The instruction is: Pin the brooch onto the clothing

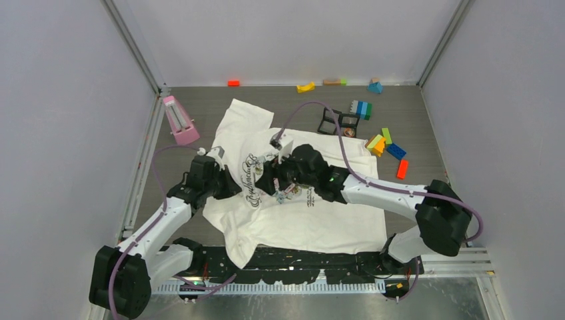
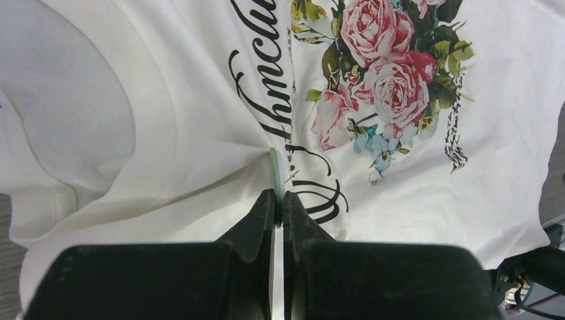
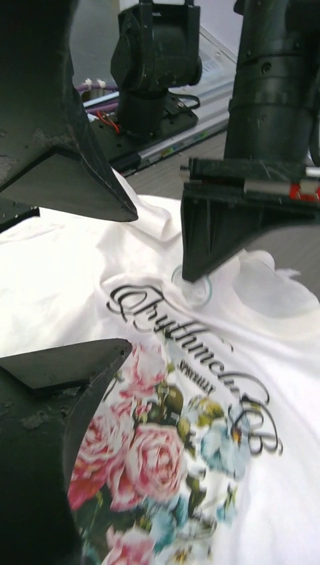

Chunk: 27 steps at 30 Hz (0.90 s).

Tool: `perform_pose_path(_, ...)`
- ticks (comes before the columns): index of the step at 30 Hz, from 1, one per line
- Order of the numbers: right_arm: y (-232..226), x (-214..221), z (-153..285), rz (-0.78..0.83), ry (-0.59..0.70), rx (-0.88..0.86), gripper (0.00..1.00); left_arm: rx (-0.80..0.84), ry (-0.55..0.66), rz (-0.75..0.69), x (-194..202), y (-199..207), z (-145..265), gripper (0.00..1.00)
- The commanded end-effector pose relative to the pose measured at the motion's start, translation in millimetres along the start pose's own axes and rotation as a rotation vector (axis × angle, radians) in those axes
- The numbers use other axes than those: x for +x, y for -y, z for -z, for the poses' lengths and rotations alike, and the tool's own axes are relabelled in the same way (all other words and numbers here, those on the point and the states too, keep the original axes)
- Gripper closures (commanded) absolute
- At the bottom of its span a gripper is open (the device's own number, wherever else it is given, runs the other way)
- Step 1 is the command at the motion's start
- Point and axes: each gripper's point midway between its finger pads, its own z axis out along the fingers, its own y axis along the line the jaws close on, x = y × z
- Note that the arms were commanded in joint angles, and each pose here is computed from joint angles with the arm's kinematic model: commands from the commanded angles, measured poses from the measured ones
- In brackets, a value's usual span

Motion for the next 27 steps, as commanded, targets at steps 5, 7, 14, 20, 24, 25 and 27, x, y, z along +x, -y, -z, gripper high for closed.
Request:
perform_pose_path(5, 53, 9, 33, -0.051, 0.017, 0.088, 0.29, 0.187, -0.003, -0.056, -1, 28, 7, 1.00)
perform_pose_path(7, 56, 14, 35, -0.056, 0.014, 0.074, 0.29, 0.230, -0.001, -0.070, -2, 35, 13, 1.00)
perform_pose_path(14, 20, 4, 62, -0.097, 0.055, -0.149, 0.29, 0.387, -0.011, -0.025, -7, 69, 40, 1.00)
perform_pose_path(20, -11, -21, 102, -0.075, 0.109, -0.326, 0.25, 0.485, -0.054, -0.032, -14, 96, 71, 1.00)
perform_pose_path(24, -32, -36, 119, -0.038, 0.119, -0.415, 0.25, 0.610, -0.075, -0.087, -19, 120, 96, 1.00)
perform_pose_path(25, -37, -38, 123, -0.030, 0.116, -0.439, 0.25, 0.661, -0.087, -0.106, -19, 128, 104, 1.00)
perform_pose_path(27, -45, -45, 129, -0.014, 0.125, -0.469, 0.25, 0.748, -0.100, -0.148, -18, 140, 118, 1.00)
